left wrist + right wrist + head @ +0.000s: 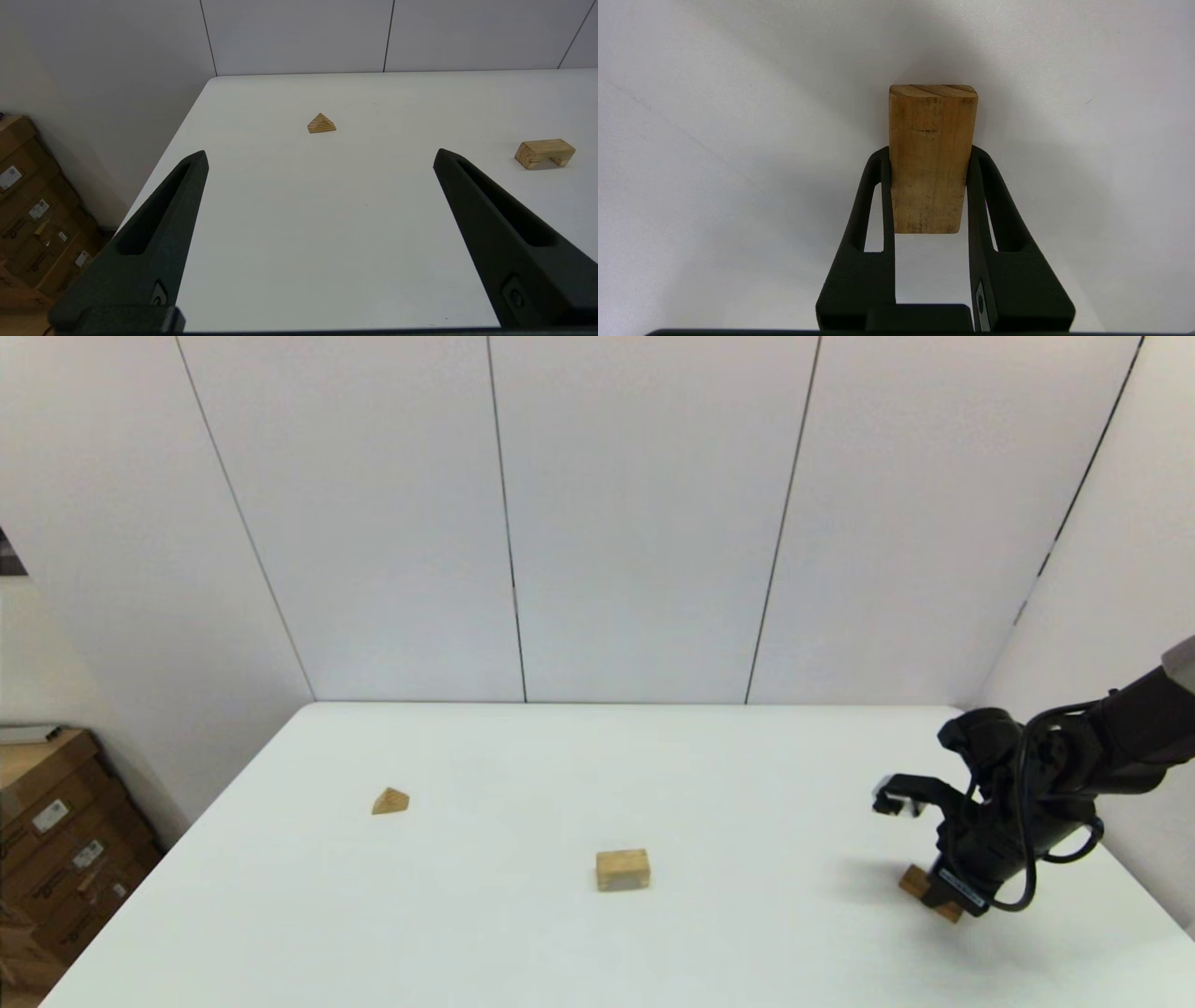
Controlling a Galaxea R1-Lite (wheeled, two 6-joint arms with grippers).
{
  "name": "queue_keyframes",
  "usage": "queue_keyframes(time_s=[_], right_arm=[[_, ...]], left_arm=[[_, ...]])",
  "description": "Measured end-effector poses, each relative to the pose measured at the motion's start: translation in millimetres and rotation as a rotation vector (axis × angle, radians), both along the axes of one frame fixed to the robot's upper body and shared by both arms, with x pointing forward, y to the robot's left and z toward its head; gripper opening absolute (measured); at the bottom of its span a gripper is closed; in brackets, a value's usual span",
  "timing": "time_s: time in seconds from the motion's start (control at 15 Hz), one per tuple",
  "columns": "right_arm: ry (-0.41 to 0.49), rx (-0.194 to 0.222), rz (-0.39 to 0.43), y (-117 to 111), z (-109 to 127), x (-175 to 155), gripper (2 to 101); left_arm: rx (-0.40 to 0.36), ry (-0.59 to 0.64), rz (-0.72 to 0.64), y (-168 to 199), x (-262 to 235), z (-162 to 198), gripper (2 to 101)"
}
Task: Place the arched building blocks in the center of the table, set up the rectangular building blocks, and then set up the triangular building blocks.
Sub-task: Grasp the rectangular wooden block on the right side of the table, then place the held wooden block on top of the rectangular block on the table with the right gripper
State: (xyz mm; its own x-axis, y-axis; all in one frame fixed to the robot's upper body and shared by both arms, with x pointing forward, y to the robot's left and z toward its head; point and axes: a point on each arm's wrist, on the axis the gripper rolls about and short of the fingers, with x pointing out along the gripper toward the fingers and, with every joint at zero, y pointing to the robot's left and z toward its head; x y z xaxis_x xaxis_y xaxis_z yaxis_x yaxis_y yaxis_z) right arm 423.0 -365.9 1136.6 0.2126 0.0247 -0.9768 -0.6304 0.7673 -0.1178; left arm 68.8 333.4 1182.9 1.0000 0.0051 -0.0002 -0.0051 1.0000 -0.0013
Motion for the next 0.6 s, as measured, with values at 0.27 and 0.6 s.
queue_keyframes(time_s=[0.27,0.6], right_arm=[[-0.022,0.01,0.005,2,8,-1,24.4],[-0.152,0.092,0.154,59,63,-16,24.4]], left_arm=[[0.0,0.0,0.0,0,0,0,97.8],[0.0,0.0,0.0,0,0,0,97.8]])
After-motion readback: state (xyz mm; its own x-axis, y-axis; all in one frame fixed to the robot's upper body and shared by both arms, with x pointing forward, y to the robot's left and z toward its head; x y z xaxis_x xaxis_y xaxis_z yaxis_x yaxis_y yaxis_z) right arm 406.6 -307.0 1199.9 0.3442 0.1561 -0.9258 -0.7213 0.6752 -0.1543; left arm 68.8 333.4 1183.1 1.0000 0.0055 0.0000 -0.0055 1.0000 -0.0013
